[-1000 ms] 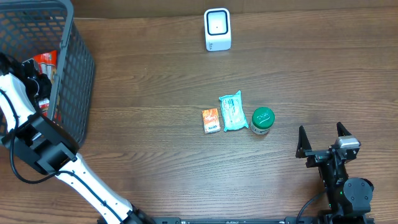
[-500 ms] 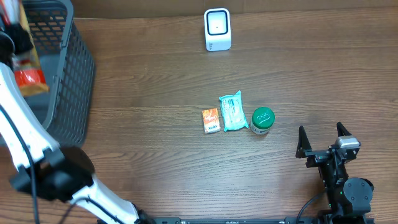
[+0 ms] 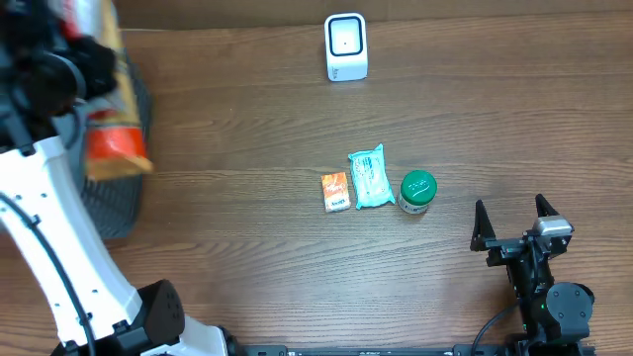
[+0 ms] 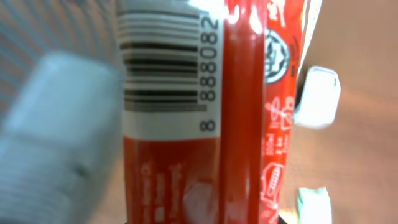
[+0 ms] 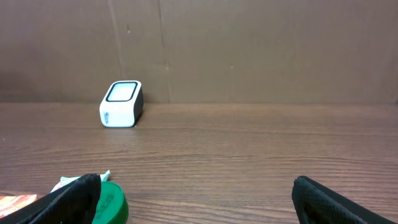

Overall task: Scan the item barcode
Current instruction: 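Lift the spaghetti pack out and lay it on the table left of the snack pack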

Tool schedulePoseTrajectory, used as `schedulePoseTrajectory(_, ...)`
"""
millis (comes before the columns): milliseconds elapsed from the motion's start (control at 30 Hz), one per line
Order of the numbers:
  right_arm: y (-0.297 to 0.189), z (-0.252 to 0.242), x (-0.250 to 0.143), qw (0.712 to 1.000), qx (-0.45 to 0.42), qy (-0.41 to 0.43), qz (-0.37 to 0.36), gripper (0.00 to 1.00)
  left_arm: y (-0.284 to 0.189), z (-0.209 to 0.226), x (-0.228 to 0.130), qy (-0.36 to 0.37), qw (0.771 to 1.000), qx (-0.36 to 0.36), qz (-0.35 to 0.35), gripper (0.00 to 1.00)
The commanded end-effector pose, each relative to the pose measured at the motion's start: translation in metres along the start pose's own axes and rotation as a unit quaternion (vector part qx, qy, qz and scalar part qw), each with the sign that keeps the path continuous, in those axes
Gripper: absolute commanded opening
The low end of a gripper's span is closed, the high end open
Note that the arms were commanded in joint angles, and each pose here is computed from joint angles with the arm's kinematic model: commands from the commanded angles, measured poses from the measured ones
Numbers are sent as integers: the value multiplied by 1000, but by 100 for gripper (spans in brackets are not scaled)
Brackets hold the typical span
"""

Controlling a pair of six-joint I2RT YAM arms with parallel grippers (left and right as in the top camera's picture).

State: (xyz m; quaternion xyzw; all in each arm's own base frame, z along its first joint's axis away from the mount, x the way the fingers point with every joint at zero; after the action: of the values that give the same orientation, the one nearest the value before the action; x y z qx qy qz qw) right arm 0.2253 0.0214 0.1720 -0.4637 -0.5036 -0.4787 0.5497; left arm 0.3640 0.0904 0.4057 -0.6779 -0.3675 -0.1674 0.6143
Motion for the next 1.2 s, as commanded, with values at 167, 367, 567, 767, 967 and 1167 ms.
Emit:
schedulePoseTrajectory(167,0,-3,-1,1000,-8,-1,-3,100,62,-65,-86,15,985,-24,167,9)
schedulePoseTrajectory(367,0,-3,-1,1000,-8,-1,-3,100,124,-101,-165,25,965,-30,259,6)
schedulePoseTrajectory(567,0,-3,-1,1000,-8,-1,-3,100,166,-124,-228,24,959,-21,281,9)
schedulePoseTrajectory(767,0,-3,-1,1000,-8,0,-3,100,193,-128,-266,38,967,28,251,11)
schedulePoseTrajectory(967,0,-3,-1,1000,-8,0,-3,100,207,-117,-288,25,970,66,235,13)
schedulePoseTrajectory(1167,0,-3,-1,1000,-8,0,-3,100,219,-115,-303,7,971,57,231,28)
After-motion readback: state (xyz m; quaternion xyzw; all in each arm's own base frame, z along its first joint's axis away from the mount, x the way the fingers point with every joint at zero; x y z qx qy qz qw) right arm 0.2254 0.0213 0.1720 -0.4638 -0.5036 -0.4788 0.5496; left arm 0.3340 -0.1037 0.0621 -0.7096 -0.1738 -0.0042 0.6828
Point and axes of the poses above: each gripper's point midway between its finger pads, its own y axis out along the fingers, its own z axis along the line the jaws close on, x = y × z, the point moved 2 cm from there along -y, back along the fingers, and after that the axes turned 1 degree about y, right-handed, at the moved point
